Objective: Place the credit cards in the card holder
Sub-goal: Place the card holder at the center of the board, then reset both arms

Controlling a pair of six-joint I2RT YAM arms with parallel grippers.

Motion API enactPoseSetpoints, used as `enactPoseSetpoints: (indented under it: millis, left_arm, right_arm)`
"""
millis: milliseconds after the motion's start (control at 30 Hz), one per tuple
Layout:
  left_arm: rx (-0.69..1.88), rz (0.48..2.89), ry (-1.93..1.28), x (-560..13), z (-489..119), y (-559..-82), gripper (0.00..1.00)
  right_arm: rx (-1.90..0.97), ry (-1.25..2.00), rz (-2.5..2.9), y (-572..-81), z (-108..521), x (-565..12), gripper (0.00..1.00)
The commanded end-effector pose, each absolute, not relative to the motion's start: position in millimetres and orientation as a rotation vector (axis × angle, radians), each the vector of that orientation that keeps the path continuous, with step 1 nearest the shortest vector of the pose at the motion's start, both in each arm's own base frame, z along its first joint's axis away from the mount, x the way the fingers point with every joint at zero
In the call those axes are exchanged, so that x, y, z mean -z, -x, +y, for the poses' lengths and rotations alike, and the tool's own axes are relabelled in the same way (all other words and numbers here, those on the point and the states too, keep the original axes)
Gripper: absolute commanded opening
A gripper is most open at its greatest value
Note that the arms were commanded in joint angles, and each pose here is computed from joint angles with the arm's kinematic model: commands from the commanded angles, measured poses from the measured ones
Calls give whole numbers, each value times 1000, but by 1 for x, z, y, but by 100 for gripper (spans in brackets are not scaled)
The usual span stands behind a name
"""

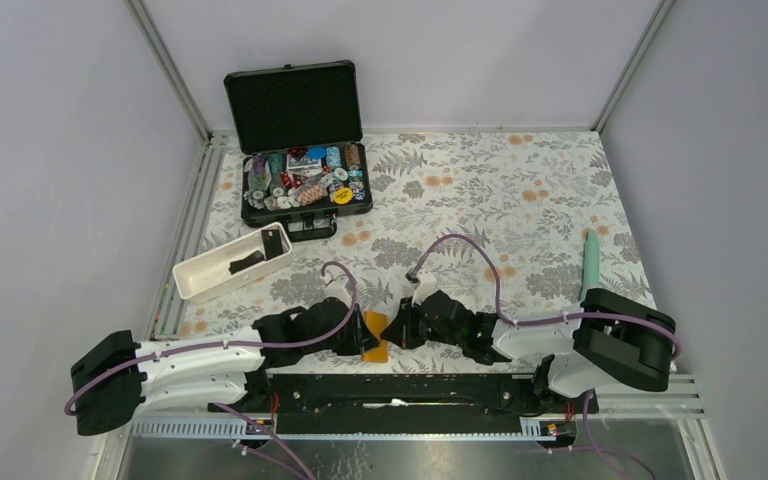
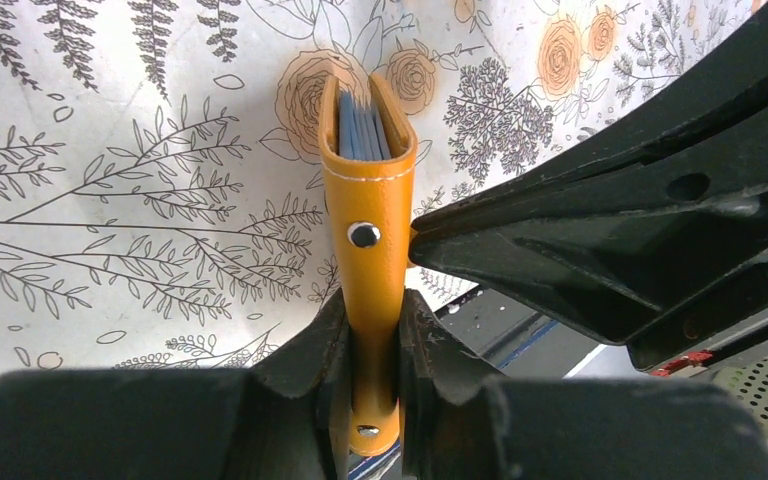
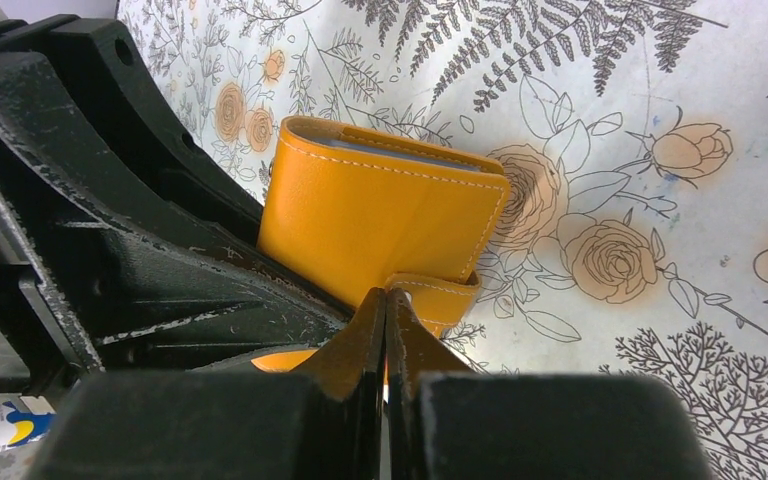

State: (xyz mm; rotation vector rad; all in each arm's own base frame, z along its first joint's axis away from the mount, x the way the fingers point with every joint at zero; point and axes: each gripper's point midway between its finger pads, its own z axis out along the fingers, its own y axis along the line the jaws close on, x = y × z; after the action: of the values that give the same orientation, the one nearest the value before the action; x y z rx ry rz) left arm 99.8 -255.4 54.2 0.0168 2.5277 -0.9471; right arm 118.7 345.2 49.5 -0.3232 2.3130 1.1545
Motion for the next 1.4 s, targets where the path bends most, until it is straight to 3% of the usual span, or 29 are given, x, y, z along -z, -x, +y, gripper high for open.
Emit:
enactPoseSetpoints:
  millis: [0,67,300,433,633,767,833,867,967,1033,1200,1367]
  left_arm:
    - [1550,2066,28,-196,-321,-117,0]
    - [1498,2097,86,-179,-311,-131,0]
    - [1342,2164,118,-142,-291,-166,1]
    - [1300,2201,90,-129,-292,-181,7]
    - [1228,2251,48,-103,-291,-203,12]
    - [1151,2294,30,-84,-285,-215,23]
    - [1095,2303,49,-76,-277,-221,37]
    - [1066,2304,74,-72,-271,-224,53]
    - [1024,2266,169,-71,-251,-236,84]
    - [987,2238,217,-74,-237,-241,95]
    - [756,2218,297,-96,-189,-248,99]
    - [541,2121,436,-157,-117,-249,99]
  right_arm:
    - [-1285,358,2214,-107,367,-93,0]
    - [-1190,330,2213,-117,354,-97,2]
    - [-890,256,2132,-149,299,-135,57]
    - [-727,232,2136,-166,268,-141,76]
    - [-684,185,2172,-189,237,-132,82]
    - [-643,169,2182,-198,220,-129,86]
    - [-615,151,2190,-202,211,-127,88]
    - [-602,142,2191,-204,206,-127,90]
    - [-560,115,2200,-208,192,-124,96]
    - [-525,95,2217,-210,182,-121,99]
    - [-376,32,2253,-218,151,-118,100]
    - [-222,-65,2185,-229,119,-144,100]
